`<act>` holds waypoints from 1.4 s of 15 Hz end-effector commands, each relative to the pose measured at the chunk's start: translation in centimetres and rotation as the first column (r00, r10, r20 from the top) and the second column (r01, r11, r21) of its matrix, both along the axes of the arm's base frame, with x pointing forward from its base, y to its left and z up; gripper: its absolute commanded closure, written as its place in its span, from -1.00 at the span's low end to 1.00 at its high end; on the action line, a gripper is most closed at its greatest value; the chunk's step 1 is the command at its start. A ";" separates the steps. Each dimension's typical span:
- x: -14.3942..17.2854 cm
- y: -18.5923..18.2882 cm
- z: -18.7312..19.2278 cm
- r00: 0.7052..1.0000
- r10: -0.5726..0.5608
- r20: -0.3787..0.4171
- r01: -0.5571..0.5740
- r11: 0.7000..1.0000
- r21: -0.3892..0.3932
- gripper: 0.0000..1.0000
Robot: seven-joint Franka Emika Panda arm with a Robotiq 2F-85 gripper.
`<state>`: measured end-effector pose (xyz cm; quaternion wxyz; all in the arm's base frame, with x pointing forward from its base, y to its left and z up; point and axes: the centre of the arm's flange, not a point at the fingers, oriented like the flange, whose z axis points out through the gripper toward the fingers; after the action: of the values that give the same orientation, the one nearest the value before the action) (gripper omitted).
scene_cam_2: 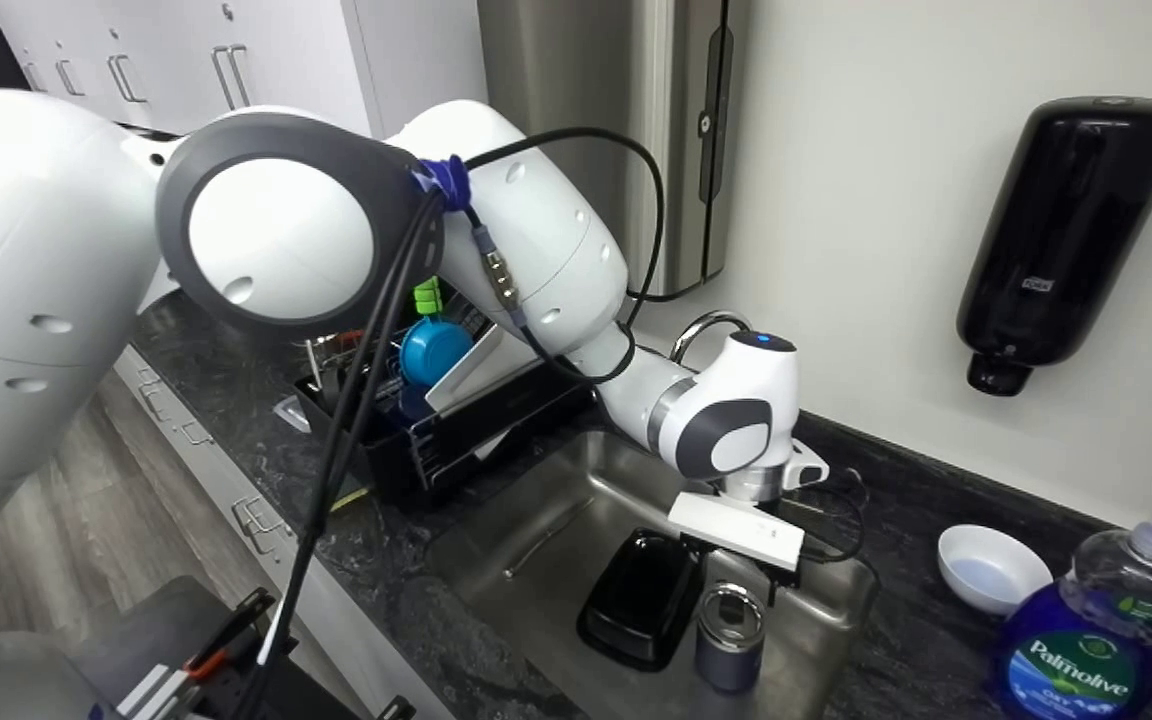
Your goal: Take the lid and put it on the cup
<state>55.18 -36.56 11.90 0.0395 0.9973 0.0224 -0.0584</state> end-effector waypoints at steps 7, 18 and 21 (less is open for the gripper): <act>-2.0 0.8 4.7 1.000 0.021 0.018 -0.021 1.000 -0.018 -1.00; -4.0 5.3 8.6 1.000 0.015 -0.003 -0.015 1.000 0.006 -1.00; -4.8 6.4 9.7 1.000 0.027 -0.008 -0.027 1.000 0.015 -1.00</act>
<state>52.01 -31.42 20.32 0.0361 0.9971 0.0363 -0.0559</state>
